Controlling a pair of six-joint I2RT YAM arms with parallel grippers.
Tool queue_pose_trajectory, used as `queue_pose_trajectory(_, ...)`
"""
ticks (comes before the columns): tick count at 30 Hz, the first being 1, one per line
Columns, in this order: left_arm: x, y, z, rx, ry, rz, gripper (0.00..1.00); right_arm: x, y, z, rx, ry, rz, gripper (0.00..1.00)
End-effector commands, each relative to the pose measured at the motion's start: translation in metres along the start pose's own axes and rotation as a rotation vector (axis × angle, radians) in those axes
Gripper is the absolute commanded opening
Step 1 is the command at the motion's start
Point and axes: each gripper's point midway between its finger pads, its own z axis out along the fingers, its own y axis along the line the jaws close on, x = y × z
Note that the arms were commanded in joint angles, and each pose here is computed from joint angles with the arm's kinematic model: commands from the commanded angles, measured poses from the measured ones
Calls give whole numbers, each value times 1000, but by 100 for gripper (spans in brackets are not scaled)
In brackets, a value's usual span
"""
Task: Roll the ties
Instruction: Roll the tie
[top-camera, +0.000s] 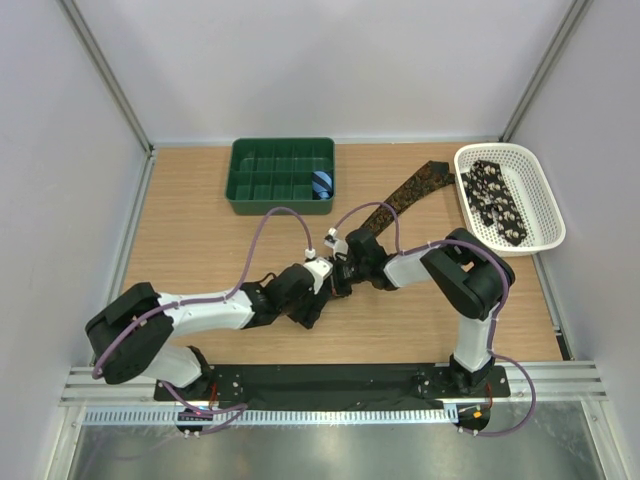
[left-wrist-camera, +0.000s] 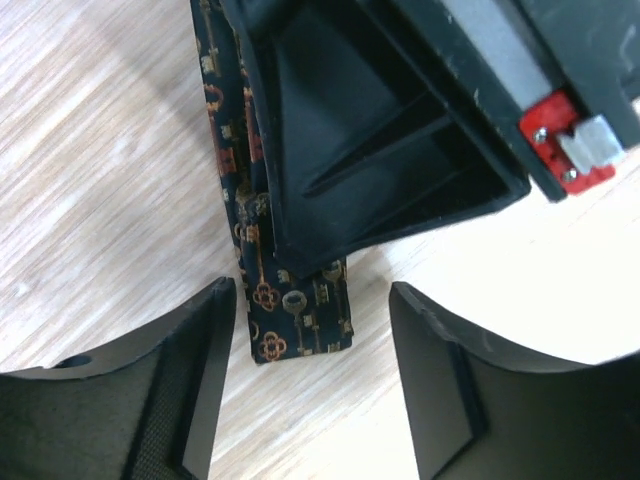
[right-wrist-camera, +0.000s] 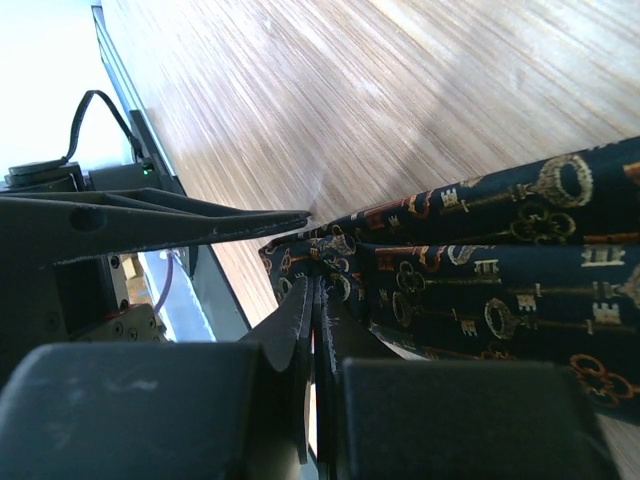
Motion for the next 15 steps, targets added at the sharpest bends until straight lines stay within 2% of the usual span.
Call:
queue_pose_trajectory(1, -7, -3, -11, 12, 2, 33, 68, -2, -8, -2, 56, -12, -39, 4)
queue_pose_trajectory(5, -19, -2, -15, 1, -18, 60, 68, -4, -5, -2, 56, -12, -52, 4)
queue_pose_trajectory(15, -18, 4, 9, -33, 62, 114, 61, -8, 6, -7, 46, -9, -67, 4)
